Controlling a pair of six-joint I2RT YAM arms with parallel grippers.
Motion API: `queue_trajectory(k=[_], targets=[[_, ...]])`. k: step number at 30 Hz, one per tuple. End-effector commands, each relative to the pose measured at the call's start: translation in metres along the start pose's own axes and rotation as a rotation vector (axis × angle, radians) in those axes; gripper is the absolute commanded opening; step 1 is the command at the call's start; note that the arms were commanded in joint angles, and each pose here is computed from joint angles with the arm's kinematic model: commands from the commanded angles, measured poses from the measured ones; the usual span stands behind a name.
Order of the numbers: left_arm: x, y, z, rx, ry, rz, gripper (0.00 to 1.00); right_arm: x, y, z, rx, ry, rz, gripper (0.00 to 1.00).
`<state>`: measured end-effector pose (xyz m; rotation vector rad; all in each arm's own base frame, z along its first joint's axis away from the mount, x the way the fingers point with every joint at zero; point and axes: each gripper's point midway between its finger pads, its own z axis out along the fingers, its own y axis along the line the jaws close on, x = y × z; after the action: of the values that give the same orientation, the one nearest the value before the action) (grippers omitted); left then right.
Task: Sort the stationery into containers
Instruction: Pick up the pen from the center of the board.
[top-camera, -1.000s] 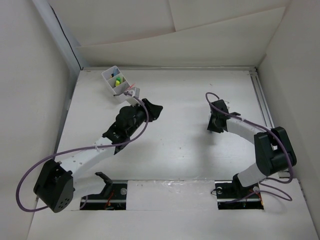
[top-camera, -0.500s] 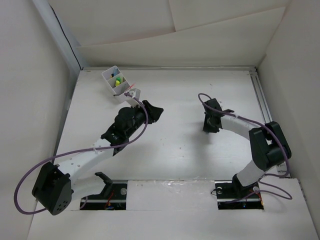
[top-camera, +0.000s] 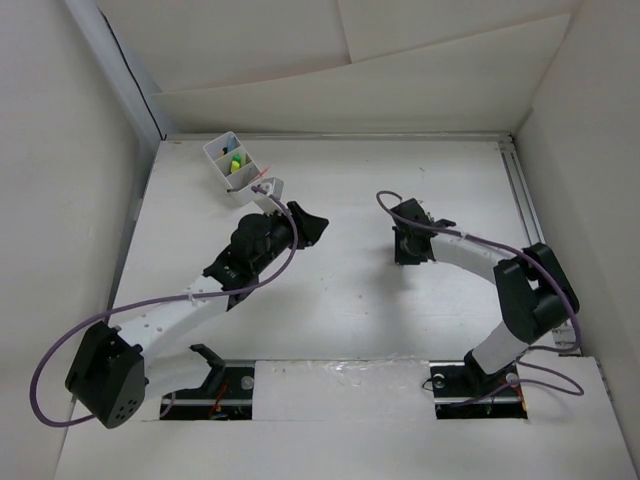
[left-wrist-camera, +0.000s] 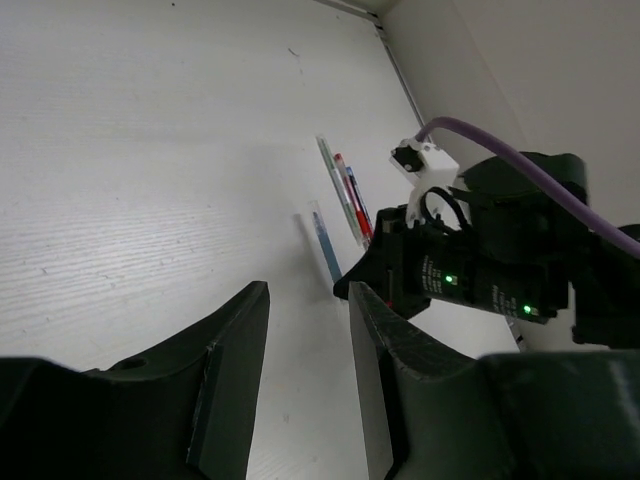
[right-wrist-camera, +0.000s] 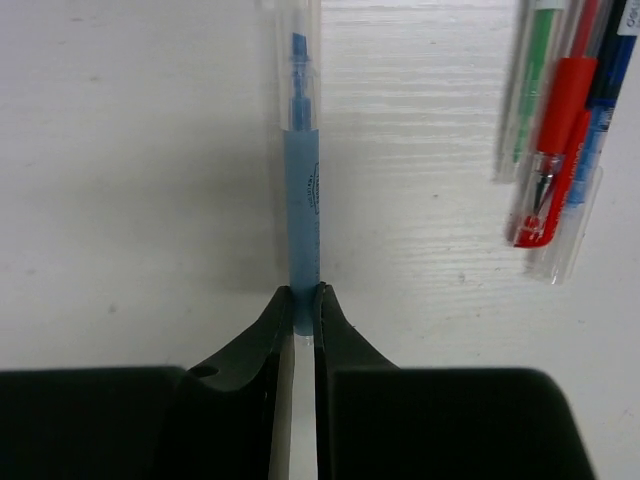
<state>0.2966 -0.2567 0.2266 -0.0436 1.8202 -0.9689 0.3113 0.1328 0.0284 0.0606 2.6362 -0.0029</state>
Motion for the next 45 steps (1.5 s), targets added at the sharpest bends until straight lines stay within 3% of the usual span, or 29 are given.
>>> queue_trajectory(k=[1, 9, 12, 22, 25, 33, 43, 45], targets=[[-0.008, -0.009, 0.002, 0.058, 0.004, -0.003, 0.34, -0.029, 0.036, -0.034, -0.119, -0.178, -0.066, 0.00], [0.019, -0.002, 0.027, 0.059, 0.140, -0.035, 0.35, -0.056, 0.096, -0.081, -0.402, -0.392, -0.175, 0.00], [0.031, 0.000, 0.033, 0.062, 0.186, -0.049, 0.38, -0.059, 0.119, -0.084, -0.492, -0.401, -0.216, 0.00], [0.026, 0.006, 0.062, 0.026, 0.163, -0.068, 0.42, -0.059, 0.164, -0.097, -0.672, -0.415, -0.312, 0.00], [0.037, 0.018, 0.074, -0.023, 0.198, -0.072, 0.42, -0.055, 0.166, -0.104, -0.714, -0.425, -0.320, 0.00], [0.029, 0.037, 0.088, -0.122, 0.141, -0.087, 0.41, -0.048, 0.165, -0.117, -0.751, -0.447, -0.329, 0.00], [0.025, 0.035, 0.090, -0.121, 0.097, -0.099, 0.25, -0.044, 0.165, -0.117, -0.751, -0.449, -0.333, 0.00], [0.023, 0.034, 0.090, -0.121, 0.097, -0.099, 0.18, -0.045, 0.164, -0.116, -0.741, -0.453, -0.329, 0.00]])
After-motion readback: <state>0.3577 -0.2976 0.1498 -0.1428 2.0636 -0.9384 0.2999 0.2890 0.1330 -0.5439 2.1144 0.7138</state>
